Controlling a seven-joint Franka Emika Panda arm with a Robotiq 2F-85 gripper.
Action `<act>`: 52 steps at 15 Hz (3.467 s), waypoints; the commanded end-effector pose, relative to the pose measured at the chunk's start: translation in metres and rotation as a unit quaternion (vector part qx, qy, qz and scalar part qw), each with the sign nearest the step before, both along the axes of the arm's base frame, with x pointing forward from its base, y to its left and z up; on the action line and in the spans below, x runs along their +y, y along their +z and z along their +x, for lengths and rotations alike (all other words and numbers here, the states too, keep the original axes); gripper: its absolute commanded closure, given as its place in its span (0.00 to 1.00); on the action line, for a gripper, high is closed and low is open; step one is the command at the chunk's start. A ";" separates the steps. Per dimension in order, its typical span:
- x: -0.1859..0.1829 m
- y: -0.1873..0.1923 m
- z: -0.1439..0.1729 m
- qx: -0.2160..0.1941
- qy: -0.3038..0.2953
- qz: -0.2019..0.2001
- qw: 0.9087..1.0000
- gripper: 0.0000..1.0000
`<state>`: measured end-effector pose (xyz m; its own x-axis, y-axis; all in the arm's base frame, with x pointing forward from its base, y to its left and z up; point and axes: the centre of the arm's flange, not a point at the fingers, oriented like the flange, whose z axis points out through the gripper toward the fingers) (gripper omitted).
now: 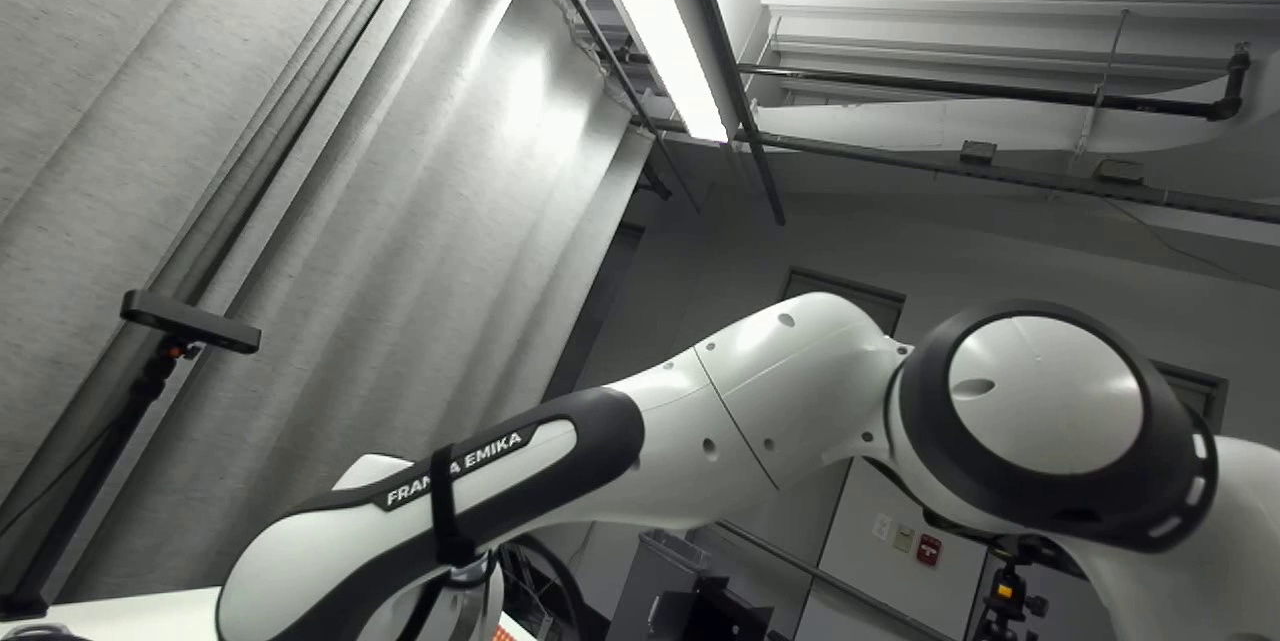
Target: Pour the contents in the bowl into the blue cup
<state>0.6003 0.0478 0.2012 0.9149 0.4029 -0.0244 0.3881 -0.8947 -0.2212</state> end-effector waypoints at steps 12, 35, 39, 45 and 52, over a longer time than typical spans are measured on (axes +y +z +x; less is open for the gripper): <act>0.037 0.022 -0.048 -0.121 0.080 -0.001 0.989 0.98; 0.027 0.033 -0.056 -0.216 0.099 -0.031 0.971 0.98; 0.032 0.031 -0.063 -0.237 0.107 -0.033 0.965 0.98; 0.036 0.037 -0.072 -0.309 0.114 -0.043 0.943 0.98; 0.035 0.037 -0.080 -0.319 0.113 -0.040 0.940 0.98</act>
